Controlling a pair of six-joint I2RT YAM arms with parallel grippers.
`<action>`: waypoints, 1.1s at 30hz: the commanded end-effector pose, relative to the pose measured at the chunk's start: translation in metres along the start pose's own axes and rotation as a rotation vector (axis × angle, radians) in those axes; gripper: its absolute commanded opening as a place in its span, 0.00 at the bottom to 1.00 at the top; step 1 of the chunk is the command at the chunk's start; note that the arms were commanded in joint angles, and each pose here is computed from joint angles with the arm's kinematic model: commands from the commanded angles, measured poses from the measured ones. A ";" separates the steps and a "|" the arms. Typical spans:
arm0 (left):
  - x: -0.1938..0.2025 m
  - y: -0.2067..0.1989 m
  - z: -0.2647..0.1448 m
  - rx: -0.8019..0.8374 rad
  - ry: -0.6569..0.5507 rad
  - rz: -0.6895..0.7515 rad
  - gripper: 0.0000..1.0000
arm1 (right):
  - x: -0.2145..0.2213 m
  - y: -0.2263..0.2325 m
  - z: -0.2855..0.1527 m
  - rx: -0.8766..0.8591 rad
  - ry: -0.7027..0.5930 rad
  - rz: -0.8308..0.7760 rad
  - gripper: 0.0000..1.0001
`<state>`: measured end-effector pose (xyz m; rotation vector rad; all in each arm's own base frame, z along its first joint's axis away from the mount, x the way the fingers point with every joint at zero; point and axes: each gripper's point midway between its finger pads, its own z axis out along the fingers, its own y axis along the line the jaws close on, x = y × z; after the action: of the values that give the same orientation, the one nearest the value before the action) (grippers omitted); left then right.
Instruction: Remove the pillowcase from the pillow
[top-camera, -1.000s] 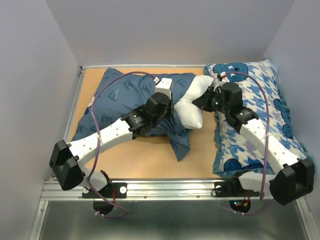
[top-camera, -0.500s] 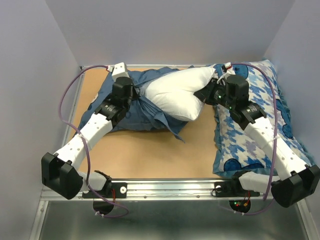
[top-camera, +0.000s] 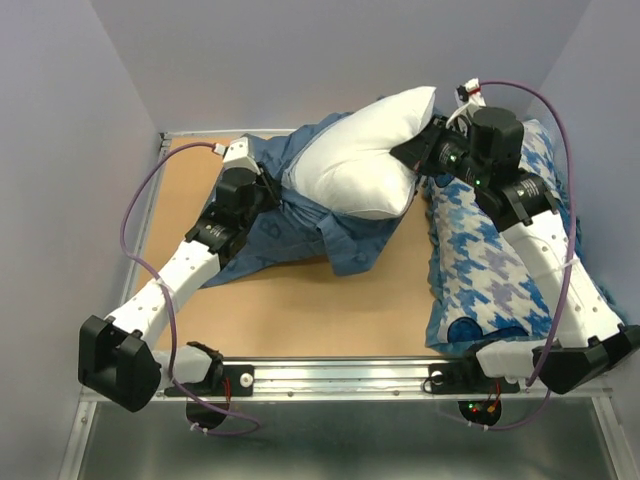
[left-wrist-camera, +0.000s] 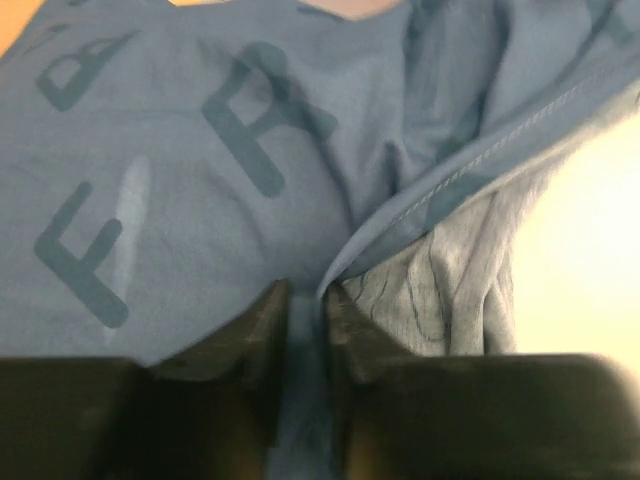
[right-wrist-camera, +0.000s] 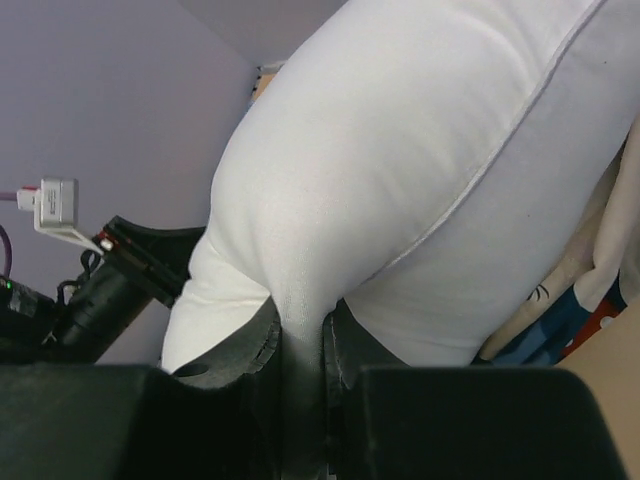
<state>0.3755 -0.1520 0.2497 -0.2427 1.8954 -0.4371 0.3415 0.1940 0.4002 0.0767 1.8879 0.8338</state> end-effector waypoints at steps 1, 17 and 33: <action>0.019 -0.035 -0.015 0.118 0.020 0.119 0.43 | -0.089 0.059 -0.038 -0.175 -0.265 -0.058 0.01; 0.007 -0.161 -0.129 0.493 -0.067 0.079 0.99 | -0.109 0.075 -0.017 -0.216 -0.267 -0.067 0.01; 0.140 -0.105 -0.071 0.082 0.119 0.064 0.00 | -0.131 0.080 -0.025 -0.191 -0.330 -0.057 0.01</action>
<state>0.2507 -0.3075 0.2085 0.0546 1.9867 -0.5402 0.3746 0.1988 0.4463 0.0532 1.8232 0.8535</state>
